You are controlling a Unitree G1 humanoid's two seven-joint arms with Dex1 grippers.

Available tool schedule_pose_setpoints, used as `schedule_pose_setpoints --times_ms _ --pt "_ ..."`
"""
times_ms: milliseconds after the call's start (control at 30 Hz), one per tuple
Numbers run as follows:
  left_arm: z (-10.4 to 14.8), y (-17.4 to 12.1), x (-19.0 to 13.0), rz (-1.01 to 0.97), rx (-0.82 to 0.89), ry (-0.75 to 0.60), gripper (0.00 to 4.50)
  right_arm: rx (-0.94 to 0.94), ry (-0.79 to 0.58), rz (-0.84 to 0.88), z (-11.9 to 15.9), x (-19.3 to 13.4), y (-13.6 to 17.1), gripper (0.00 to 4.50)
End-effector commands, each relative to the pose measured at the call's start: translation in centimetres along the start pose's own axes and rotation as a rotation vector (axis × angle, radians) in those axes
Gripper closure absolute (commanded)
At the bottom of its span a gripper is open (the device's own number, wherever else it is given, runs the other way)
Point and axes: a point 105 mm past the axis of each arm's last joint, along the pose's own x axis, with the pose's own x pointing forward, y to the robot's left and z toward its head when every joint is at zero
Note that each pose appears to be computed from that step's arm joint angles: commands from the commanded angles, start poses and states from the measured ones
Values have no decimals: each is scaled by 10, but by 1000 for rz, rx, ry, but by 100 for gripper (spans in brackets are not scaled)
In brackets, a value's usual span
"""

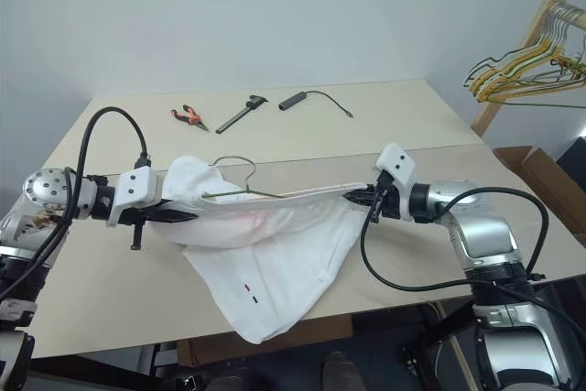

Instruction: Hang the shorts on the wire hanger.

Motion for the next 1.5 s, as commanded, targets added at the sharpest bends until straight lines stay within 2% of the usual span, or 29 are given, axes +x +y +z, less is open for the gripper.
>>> schedule_pose_setpoints --times_ms 33,133,400,533,667,1000,1100,1200,1433,1467,1500 --pt "2 12 -6 41 7 16 450 -94 -18 1 20 -3 5 383" --pt "5 16 -1 42 15 6 450 -121 -11 48 24 0 15 291" --pt "5 21 1 45 25 -2 450 -112 9 23 18 -6 11 8" --pt "6 21 1 46 31 -4 450 -113 12 20 21 -7 9 3" --pt "9 23 2 45 44 -18 450 -127 93 59 18 2 8 3" --pt "18 23 7 35 62 -50 450 -213 301 257 9 55 14 3" --pt "19 22 9 30 67 -51 450 -248 336 313 13 68 21 61" --pt "19 20 12 20 77 -50 450 -288 364 350 16 74 26 160" --pt "15 17 11 11 86 -26 450 -286 376 314 9 68 20 412" --pt "14 17 11 9 85 -24 450 -284 374 312 8 67 20 444" --pt "14 16 11 7 84 -23 450 -281 374 307 7 65 20 448"
